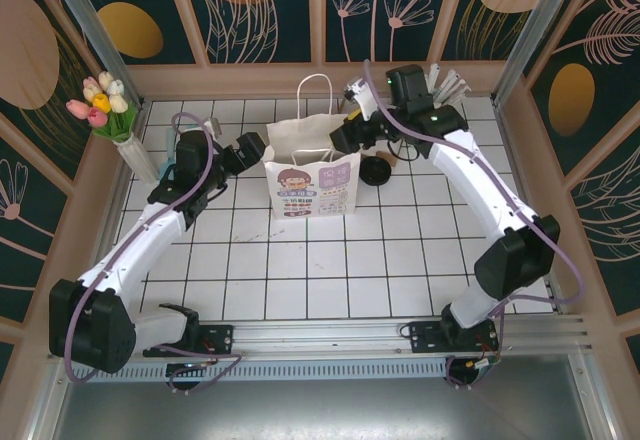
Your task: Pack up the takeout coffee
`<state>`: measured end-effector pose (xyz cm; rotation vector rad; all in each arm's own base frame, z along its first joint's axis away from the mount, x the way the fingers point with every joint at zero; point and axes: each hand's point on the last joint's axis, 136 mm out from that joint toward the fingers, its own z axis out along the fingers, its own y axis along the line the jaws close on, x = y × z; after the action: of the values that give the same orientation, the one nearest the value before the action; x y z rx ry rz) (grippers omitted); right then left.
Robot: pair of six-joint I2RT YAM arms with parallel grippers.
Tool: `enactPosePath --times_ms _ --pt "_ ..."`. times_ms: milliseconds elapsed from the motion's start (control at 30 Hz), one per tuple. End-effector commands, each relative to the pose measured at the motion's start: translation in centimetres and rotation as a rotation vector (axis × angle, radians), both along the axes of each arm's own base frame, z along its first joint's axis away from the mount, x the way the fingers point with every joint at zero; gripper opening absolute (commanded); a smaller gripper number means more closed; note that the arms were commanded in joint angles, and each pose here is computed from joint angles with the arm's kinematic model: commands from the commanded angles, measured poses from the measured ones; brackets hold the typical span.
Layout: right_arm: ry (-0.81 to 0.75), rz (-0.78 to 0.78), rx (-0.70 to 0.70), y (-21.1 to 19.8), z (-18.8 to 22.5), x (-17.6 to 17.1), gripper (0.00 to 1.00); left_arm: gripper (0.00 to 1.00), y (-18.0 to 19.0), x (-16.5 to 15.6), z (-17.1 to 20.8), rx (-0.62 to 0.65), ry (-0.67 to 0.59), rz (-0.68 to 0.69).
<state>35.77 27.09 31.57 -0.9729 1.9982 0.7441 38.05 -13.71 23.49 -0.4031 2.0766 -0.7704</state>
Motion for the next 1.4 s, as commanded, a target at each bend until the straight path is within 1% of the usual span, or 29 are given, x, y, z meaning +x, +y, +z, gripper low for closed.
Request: enactPosePath --times_ms 0,67,133,200,233,300,400,467,533,633,733,1000,1100,1167,1233,1367 --pt "-0.148 -0.088 -0.015 -3.0 4.8 -0.9 0.71 0.99 0.4 -0.2 2.6 0.046 -0.061 -0.012" --pt "-0.183 -0.196 -0.009 -5.1 5.2 0.0 0.74 0.99 1.0 -0.5 2.9 0.06 -0.066 0.015" --pt "-0.198 -0.367 0.028 -8.1 4.7 1.9 0.78 0.99 2.2 -0.7 3.2 0.072 -0.065 0.076" --pt "-0.15 -0.551 0.082 -11.4 2.7 4.0 0.8 0.99 3.3 -1.0 2.3 0.095 -0.023 0.134" --pt "-0.097 -0.646 0.109 -12.8 1.2 5.2 0.8 0.99 3.6 -0.8 3.1 0.099 -0.02 0.157" --pt "0.017 -0.74 0.109 -13.4 -2.1 7.1 0.78 0.98 3.6 -0.7 2.5 0.111 0.013 0.155" --pt "0.129 -0.833 0.013 -12.6 -6.5 10.3 0.73 0.98 2.6 -0.3 2.3 0.08 0.027 0.119" --pt "0.175 -0.861 -0.032 -11.7 -8.6 12.5 0.73 0.99 2.3 0.0 2.5 0.061 0.031 0.116" --pt "0.225 -0.86 -0.032 -10.5 -10.7 14.7 0.73 0.98 2.4 0.1 2.6 0.05 0.033 0.126" --pt "0.282 -0.892 -0.035 -9.6 -13.8 17.2 0.74 0.99 2.8 0.1 2.5 0.054 0.039 0.149" --pt "0.323 -0.891 -0.055 -8.6 -16.7 19.1 0.75 0.99 3.0 0.2 2.1 0.06 0.054 0.168" --pt "0.371 -0.891 -0.146 -7.6 -23.4 21.9 0.77 0.99 2.5 1.0 0.5 0.035 0.114 0.178" --pt "0.383 -0.883 -0.171 -7.4 -25.0 22.3 0.75 0.98 2.5 1.2 -0.2 0.029 0.133 0.186" --pt "0.373 -0.905 -0.195 -7.8 -25.8 22.7 0.74 0.99 2.4 1.3 -0.6 0.026 0.145 0.186" --pt "0.375 -0.912 -0.212 -8.0 -26.6 22.9 0.72 0.98 2.3 1.5 -0.9 0.026 0.153 0.185" --pt "0.374 -0.891 -0.216 -7.6 -27.1 22.9 0.54 0.99 2.1 1.6 -1.3 0.026 0.164 0.177"
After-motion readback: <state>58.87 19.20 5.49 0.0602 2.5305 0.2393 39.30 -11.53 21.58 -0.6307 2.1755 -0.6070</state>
